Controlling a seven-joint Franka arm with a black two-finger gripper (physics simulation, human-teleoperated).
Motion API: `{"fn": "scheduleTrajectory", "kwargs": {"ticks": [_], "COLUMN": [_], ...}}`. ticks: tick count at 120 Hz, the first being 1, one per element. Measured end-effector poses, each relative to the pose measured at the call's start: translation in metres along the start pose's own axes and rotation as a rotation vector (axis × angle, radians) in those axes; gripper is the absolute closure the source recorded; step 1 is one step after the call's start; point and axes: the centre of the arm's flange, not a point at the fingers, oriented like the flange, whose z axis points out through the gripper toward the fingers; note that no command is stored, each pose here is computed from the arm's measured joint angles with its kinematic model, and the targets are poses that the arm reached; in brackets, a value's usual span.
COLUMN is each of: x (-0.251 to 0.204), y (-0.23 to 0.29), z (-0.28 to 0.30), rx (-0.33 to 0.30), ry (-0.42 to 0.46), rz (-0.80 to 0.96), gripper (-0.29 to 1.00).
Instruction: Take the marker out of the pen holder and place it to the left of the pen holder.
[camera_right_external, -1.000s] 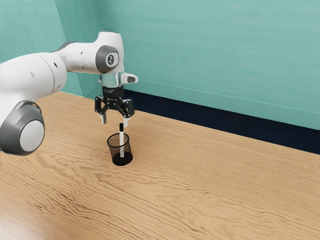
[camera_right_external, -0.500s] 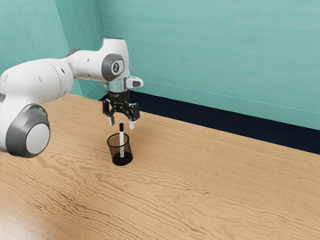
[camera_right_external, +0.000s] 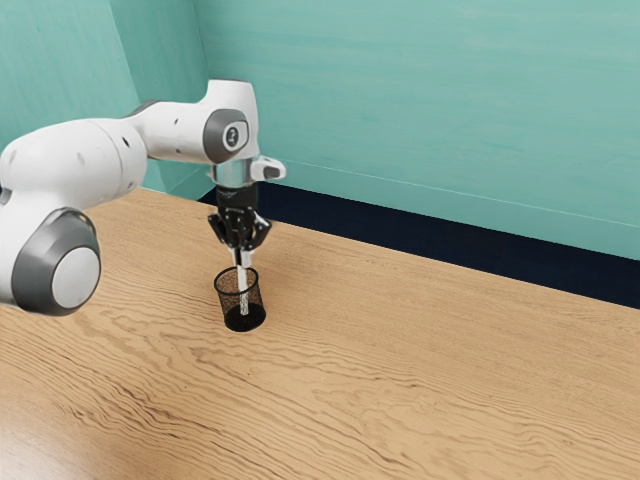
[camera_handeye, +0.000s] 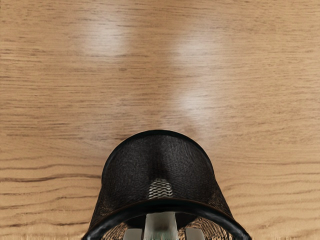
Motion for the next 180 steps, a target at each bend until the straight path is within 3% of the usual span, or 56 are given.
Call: {"fn": "scheduleTrajectory", "kwargs": {"ticks": [20,36,48,56,69,88,103,119,123,140,151,162,170,180], "x": [-0.008,-0.054,-0.089,-0.103,-0.102,-0.081,-0.077,-0.076,-0.076,-0.072,-0.064,-0.073,-0.128,-0.182], "y": [-0.001,-0.002,-0.027,-0.043,-0.068,-0.092,-0.108,-0.123,-0.124,-0.128,-0.12,-0.076,-0.035,0.004], "z": [-0.006,-0.094,-0.143,-0.141,-0.082,0.021,0.072,0.09,0.092,0.102,0.097,0.016,-0.052,-0.129], "rx": [0.005,0.002,0.022,0.076,0.163,0.209,0.203,0.174,0.168,0.133,0.096,0.037,0.012,0.036], "ry": [-0.03,0.03,0.004,-0.101,-0.374,-0.676,-0.796,-0.826,-0.827,-0.814,-0.744,-0.516,-0.34,-0.115], "rz": [0.007,0.009,-0.036,-0.072,-0.141,-0.191,-0.209,-0.221,-0.22,-0.21,-0.177,-0.079,0.0,0.056], "gripper": [0.75,0.77,0.77,0.78,0.78,0.78,0.77,0.76,0.75,0.43,0.28,0.18,0.13,0.09]}}
